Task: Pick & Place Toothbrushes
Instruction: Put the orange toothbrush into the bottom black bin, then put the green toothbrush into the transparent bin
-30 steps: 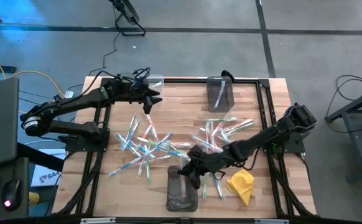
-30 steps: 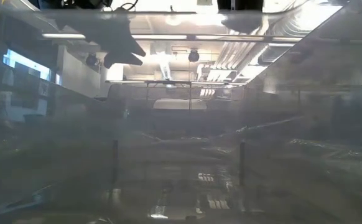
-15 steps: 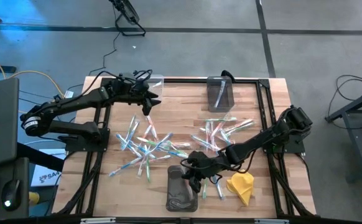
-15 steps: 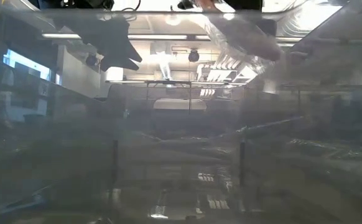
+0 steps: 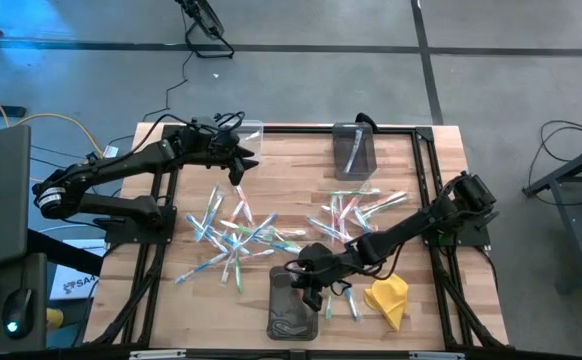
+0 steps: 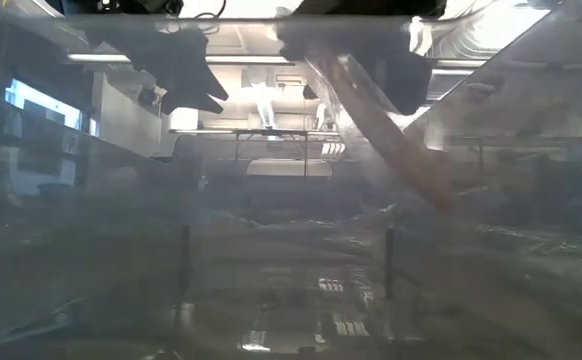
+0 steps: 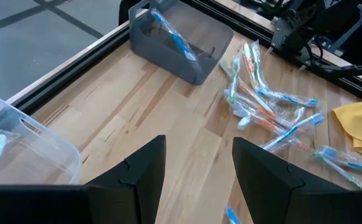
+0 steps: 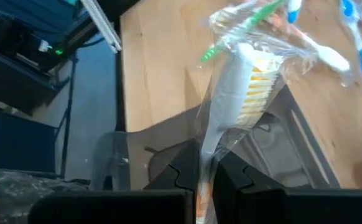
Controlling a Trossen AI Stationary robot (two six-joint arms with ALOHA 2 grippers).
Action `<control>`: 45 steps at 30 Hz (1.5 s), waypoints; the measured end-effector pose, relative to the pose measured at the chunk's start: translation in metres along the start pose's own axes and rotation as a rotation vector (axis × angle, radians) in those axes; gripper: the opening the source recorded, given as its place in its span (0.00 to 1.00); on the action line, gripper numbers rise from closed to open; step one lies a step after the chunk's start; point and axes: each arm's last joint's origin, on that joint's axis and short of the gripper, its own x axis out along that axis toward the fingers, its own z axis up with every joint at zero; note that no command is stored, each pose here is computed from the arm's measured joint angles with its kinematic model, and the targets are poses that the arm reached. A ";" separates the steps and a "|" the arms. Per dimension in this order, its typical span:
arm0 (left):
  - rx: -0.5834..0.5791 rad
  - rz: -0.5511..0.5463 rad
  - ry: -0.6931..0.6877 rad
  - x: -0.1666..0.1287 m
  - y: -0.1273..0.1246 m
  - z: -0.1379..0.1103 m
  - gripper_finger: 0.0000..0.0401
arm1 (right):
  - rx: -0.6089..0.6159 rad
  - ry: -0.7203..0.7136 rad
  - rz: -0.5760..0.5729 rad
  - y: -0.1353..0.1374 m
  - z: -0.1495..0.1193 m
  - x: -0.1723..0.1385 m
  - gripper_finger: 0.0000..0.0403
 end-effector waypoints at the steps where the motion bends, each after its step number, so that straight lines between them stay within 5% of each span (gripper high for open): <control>1: 0.000 0.000 0.000 0.000 0.000 0.000 0.45 | -0.001 0.002 0.005 0.000 0.000 0.001 0.03; 28: -0.023 0.020 0.103 -0.001 0.002 -0.010 0.45 | -0.084 0.057 0.064 0.000 0.002 -0.001 0.29; 36: -0.022 0.019 0.100 0.000 0.002 -0.010 0.45 | -0.054 0.091 0.199 0.002 0.025 -0.025 0.25; 45: -0.016 0.018 0.101 -0.001 0.002 -0.010 0.45 | -0.106 -0.042 0.200 -0.003 0.064 -0.080 0.16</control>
